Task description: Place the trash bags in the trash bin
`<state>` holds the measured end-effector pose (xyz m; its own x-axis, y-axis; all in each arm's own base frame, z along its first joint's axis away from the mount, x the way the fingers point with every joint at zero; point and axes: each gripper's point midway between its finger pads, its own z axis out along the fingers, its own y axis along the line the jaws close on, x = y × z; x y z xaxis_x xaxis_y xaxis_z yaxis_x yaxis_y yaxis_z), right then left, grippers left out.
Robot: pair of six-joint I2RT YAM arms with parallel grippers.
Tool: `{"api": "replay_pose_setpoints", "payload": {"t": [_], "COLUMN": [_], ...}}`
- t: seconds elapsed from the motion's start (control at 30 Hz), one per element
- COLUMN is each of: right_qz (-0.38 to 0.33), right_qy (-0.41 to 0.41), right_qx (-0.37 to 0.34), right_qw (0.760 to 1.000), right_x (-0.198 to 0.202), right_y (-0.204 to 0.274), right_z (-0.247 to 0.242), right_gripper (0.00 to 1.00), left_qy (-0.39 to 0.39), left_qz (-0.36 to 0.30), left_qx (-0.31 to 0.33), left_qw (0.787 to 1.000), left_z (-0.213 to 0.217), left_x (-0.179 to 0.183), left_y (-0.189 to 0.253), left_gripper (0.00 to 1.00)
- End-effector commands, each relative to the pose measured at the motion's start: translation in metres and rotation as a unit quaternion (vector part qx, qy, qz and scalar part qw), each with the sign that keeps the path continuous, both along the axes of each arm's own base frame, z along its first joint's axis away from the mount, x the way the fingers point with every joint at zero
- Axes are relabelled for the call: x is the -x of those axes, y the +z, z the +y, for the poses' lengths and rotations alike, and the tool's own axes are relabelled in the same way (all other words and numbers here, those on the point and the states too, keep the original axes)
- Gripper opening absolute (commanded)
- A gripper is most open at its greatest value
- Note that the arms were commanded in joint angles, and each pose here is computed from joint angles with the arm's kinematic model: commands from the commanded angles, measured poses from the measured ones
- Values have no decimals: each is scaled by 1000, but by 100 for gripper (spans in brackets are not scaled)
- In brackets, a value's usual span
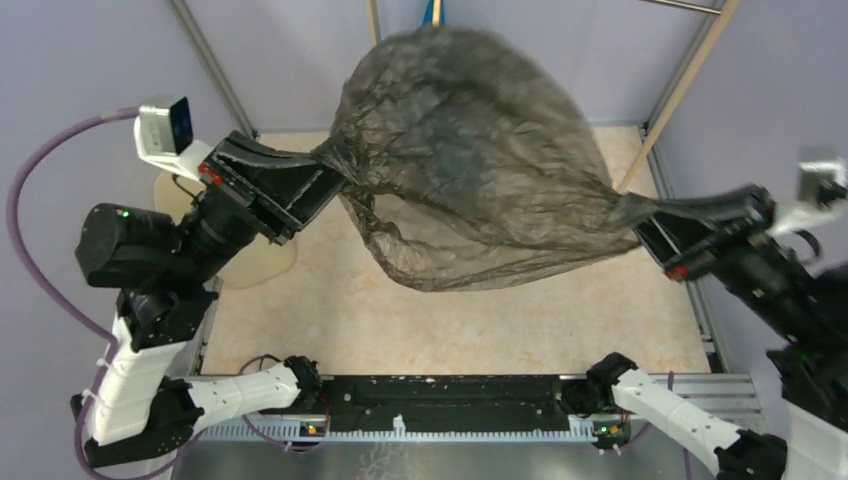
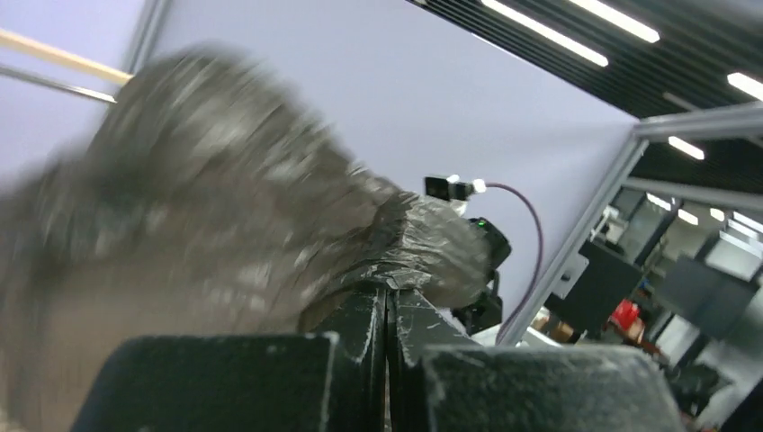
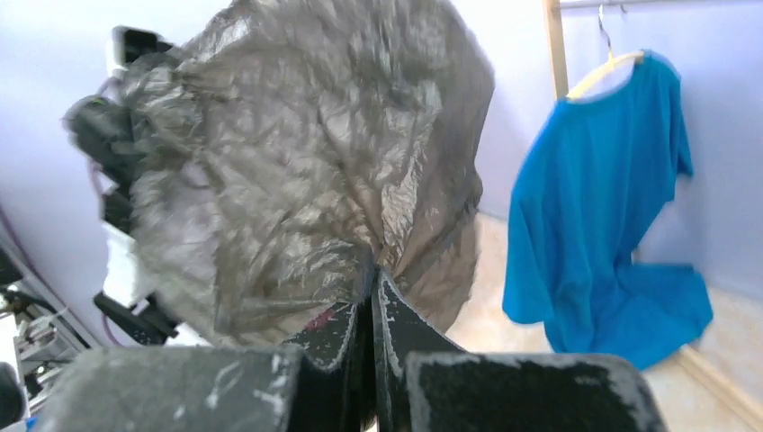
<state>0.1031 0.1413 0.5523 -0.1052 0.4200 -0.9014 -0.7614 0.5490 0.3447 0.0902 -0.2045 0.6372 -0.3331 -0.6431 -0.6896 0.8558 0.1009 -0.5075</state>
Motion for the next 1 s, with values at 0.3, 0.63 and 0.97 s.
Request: {"api": "replay_pose_setpoints", "payload": {"t": [0.3,0.63,0.97], "right_qz": [343,139,256], "right_qy": [26,-35,-58], "right_qx": [47,109,129], "right_qw": [938,984,956], "right_x": [-29,-57,-41], "right_y": [-349,-161,-289], "right_z": [41,21,6], "right_gripper": [0,0,0], "left_qy": [130,108,199], "left_qz": [397,164,346], "left_qx": [-342,-245,-276], "left_qw": [842,949,875], "left_z": [-8,-24,42], "left_x": [-57,-67,-54], "left_y": [-476,-203,-380], "left_gripper": [0,0,0]}}
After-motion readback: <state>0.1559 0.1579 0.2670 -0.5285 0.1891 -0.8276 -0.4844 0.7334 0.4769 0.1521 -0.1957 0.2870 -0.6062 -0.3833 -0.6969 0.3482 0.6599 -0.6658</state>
